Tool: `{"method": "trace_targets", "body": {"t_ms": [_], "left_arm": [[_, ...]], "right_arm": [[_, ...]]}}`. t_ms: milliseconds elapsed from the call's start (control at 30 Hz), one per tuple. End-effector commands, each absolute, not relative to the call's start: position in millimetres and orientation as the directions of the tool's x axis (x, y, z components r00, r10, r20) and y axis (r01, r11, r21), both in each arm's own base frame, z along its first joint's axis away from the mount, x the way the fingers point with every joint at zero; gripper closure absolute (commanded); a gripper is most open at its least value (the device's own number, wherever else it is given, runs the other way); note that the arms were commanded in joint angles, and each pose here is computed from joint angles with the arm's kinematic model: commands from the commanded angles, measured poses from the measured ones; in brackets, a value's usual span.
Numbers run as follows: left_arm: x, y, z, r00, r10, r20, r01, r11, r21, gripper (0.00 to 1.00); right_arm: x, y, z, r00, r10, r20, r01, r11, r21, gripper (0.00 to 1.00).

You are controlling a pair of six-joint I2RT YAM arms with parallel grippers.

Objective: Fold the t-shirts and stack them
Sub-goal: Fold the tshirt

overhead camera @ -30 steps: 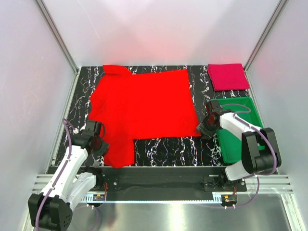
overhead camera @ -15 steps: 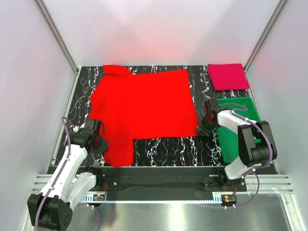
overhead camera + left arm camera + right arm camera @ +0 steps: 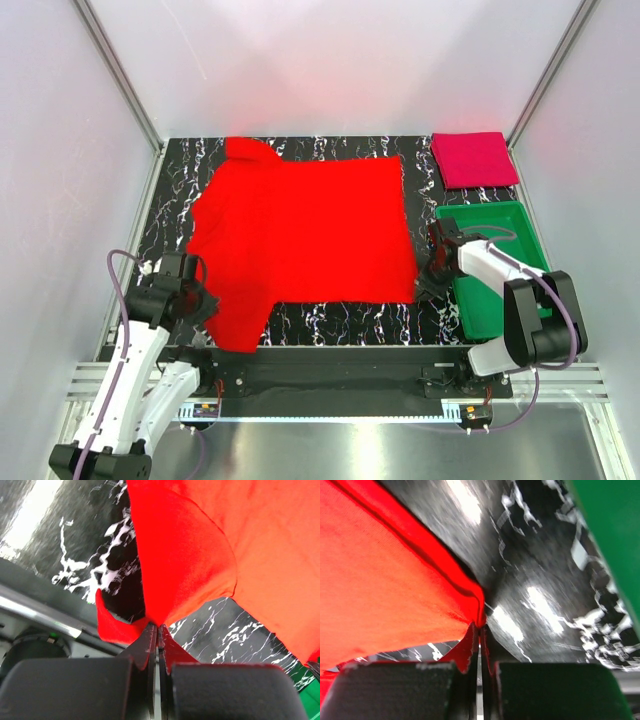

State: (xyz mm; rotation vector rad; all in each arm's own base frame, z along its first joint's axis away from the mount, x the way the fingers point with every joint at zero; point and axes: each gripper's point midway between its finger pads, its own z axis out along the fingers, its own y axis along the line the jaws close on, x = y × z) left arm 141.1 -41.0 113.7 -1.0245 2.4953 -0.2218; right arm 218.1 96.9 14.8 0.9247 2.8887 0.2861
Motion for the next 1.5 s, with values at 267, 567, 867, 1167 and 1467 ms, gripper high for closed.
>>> {"method": "trace_targets", "body": {"t_ms": [267,567,867,1167,1467], "left_arm": [[126.9,-41.0,140.4,-0.635,-0.7,-0.327,-0.623,0.714,-0.319,1.0],[229.2,-41.2,185.9,-0.636,-0.605,-0.479,-0.522,0.795,-0.31,1.0],[303.6,-40.9,208.5,-0.652,-0.524,-0.547,-0.476,0.845,-0.243,1.0],[342.0,-41.5,205.0,-0.685,-0.474,-0.554,-0.443,0.874,-0.2,1.0],[360.9,-22.9,196.3,-0.697,-0.474,-0.538,-0.459,0.871,-0.174,1.0]], "right_arm": [[191.5,99.8,38.0,-0.86,0.51,0.009,0.498,0.837,0.228,1.0],[244.0,104.9,55.6,-0.894,0.447,-0.017,0.433,0.874,0.219,1.0],[298.0,103.4,69.9,-0.899,0.438,0.013,0.429,0.873,0.233,1.0],[330.4,102.7,65.4,-0.899,0.436,0.028,0.428,0.866,0.257,1.0],[359.8,106.0,64.4,-0.899,0.438,0.01,0.424,0.863,0.275,1.0]]}}
